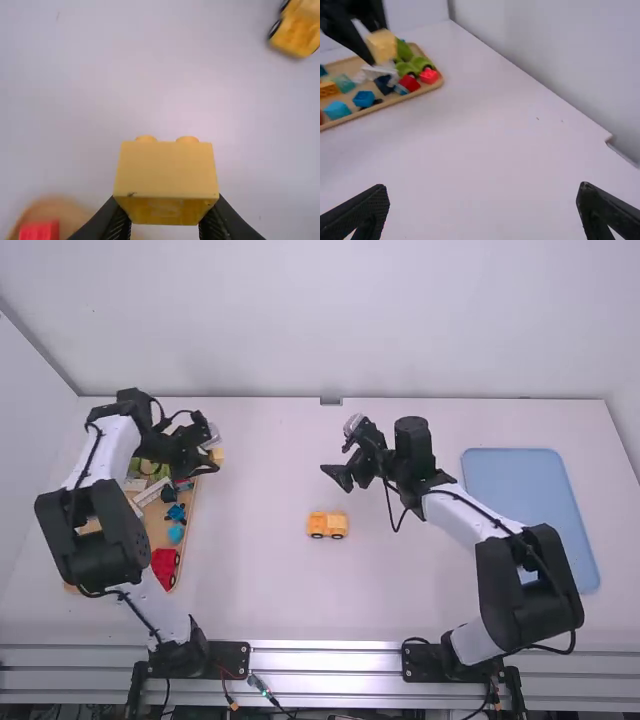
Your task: Assemble lego blocks to make yellow taxi
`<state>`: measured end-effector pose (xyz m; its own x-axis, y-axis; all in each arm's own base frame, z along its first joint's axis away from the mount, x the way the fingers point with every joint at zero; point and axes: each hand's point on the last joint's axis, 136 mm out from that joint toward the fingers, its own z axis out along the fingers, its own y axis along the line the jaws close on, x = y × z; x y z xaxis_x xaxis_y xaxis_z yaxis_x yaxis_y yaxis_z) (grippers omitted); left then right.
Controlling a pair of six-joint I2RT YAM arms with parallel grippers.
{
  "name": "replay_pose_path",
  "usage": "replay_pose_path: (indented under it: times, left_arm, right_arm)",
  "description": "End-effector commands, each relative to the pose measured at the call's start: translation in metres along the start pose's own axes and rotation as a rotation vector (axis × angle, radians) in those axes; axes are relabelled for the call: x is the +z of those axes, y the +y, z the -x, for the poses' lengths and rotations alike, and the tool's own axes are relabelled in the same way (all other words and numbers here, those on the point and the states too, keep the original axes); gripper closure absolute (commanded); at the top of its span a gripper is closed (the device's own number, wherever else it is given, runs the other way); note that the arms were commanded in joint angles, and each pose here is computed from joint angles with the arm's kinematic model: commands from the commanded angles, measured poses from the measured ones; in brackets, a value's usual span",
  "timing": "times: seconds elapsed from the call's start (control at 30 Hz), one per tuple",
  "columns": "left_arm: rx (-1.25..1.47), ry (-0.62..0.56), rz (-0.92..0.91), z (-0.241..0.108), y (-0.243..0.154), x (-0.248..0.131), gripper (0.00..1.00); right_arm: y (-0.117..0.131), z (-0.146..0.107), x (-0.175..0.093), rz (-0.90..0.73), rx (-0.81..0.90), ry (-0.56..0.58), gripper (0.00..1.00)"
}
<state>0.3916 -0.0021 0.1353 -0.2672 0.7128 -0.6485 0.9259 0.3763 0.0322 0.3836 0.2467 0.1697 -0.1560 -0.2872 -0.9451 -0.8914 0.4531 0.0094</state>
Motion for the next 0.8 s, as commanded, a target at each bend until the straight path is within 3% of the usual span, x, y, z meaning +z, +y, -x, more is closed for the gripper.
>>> replay_pose_path:
  times: [0.0, 0.4, 0.77]
  left_arm:
    - [0.148, -0.163, -0.027, 0.057, -0.015, 0.001, 0.82]
    - [0.263, -0.392, -0.26, 0.165, -0.086, 0.049, 0.96]
    - [0.334, -0.515, -0.381, 0.193, -0.128, 0.056, 0.98]
  right_arm:
    - [0.014, 0.026, -0.008, 0.123, -0.054, -0.089, 0.01]
    - [0.049, 0.036, -0.018, 0.321, -0.176, -0.176, 0.09]
    - [0.057, 0.04, -0.032, 0.415, -0.173, -0.222, 0.19]
